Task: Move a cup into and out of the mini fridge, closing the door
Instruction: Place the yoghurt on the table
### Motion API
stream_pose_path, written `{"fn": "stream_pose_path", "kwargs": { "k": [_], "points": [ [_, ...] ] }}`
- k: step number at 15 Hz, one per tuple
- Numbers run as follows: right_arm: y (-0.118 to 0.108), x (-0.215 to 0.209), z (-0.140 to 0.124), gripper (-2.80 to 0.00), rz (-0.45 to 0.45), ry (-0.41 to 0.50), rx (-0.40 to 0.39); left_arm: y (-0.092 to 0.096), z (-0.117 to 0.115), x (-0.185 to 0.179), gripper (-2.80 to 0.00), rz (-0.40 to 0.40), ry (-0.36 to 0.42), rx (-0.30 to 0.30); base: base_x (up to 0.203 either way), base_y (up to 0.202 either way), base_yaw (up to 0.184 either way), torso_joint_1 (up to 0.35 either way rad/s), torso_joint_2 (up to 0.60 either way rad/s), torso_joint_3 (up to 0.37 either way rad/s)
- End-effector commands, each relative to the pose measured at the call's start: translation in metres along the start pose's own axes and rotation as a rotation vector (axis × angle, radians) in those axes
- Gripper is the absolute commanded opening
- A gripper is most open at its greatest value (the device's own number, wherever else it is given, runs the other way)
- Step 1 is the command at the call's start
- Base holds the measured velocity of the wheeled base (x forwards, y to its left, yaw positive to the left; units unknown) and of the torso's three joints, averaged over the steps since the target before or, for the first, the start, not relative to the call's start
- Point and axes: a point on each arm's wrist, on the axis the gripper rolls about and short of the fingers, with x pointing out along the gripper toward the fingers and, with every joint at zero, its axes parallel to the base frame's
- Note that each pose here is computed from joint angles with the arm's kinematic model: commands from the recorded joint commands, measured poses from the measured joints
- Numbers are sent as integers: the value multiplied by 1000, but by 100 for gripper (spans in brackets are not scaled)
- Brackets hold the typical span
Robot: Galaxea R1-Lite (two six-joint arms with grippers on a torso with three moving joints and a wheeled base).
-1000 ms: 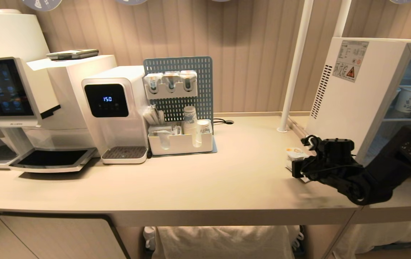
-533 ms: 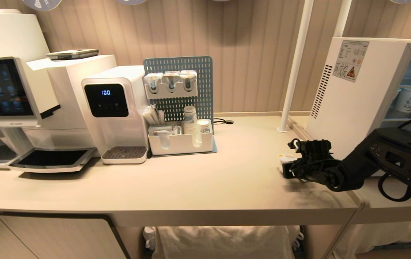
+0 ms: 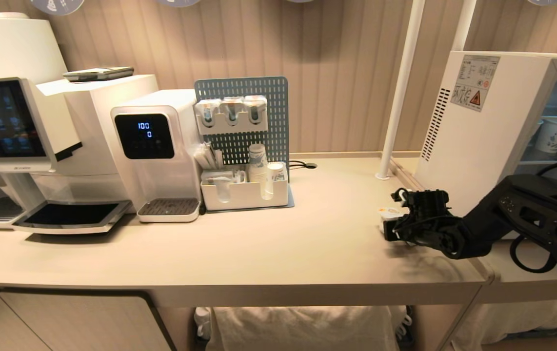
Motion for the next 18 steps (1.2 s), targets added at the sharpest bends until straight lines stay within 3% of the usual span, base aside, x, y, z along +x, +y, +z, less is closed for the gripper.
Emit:
{"fn": "stream_pose_path", "kwargs": {
  "k": [1,6,7,13,18],
  "points": [
    [-1,-10,5,-280,4,-10,1,0,0,0,-280,0,1,0,0,0,0,0,0,0],
    [-1,-10,-2,-280,5,-1,-3,0,0,0,-280,0,1,0,0,0,0,0,0,0],
    [-1,-8,-4,0,1,5,-4,0,0,0,-280,0,1,0,0,0,0,0,0,0],
    [2,-10,2,0,3,-34,-3,0,0,0,-280,0,1,0,0,0,0,0,0,0],
    [5,-56,18,0,15,-64,-1,0,0,0,-280,0,1,0,0,0,0,0,0,0]
  ]
}}
